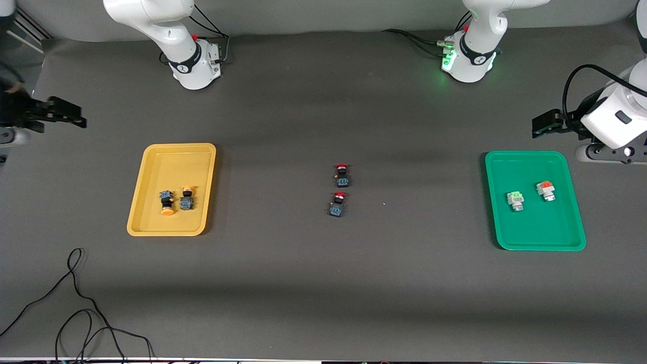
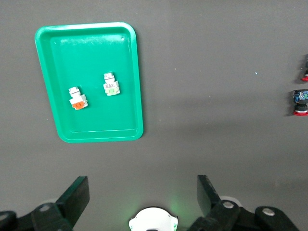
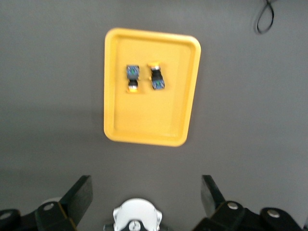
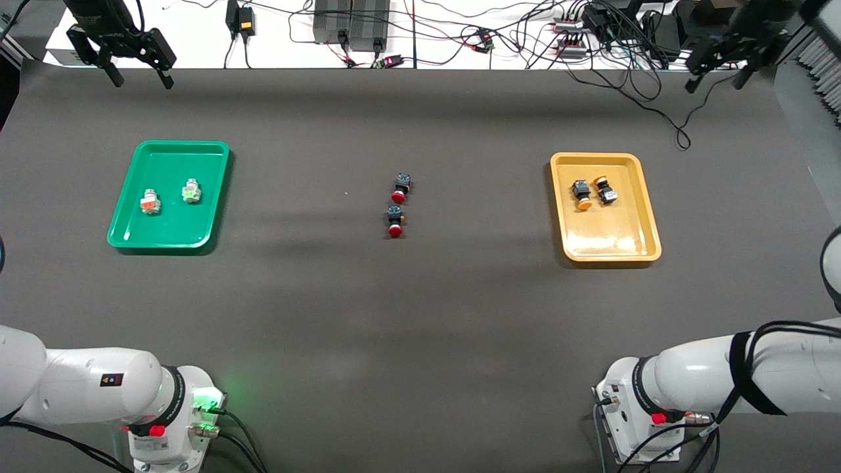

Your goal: Place green and yellow buttons in trays

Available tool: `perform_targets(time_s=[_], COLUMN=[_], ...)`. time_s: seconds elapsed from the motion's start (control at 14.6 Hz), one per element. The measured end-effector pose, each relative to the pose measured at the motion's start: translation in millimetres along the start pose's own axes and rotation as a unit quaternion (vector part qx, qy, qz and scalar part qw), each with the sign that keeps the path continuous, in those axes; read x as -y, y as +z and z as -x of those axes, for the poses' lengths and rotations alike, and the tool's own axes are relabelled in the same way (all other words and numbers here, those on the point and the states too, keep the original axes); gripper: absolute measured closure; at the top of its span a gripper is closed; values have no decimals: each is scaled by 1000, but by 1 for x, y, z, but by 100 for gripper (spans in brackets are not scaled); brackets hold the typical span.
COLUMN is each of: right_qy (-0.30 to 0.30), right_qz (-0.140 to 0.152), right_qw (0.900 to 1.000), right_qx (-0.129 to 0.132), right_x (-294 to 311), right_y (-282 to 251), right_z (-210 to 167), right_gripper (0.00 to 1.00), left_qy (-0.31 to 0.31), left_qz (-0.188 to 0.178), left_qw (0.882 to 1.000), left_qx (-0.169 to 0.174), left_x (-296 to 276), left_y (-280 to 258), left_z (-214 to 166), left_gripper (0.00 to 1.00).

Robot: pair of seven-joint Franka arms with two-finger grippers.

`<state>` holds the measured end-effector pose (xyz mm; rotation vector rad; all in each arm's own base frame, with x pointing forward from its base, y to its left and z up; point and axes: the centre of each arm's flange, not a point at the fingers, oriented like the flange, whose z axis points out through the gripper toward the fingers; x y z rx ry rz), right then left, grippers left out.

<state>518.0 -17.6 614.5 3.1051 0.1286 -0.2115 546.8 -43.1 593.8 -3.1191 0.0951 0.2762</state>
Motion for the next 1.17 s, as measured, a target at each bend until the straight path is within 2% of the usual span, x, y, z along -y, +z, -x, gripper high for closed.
perform_targets(time_s=[0.14, 0.27, 0.76, 1.17], right_qy=[1, 0, -5, -5], right_qz=[5, 7, 7, 7], right_qw=[1000, 1000, 1000, 1000], right_qx=[-22, -29, -5, -4], right_x=[10, 10, 16, 17], right_y=[-6, -11, -3, -3], right_z=[-10, -19, -25, -25], right_gripper=[0, 0, 0, 0], left_qy=[0, 1, 1, 1], left_qz=[0, -1, -2, -3], left_qw=[1000, 1000, 1000, 1000], left_qx=[-1, -3, -12, -14], left_x=[0, -1, 0, 0], left_y=[0, -1, -2, -3], left_z=[0, -1, -2, -3], left_gripper=[0, 0, 0, 0])
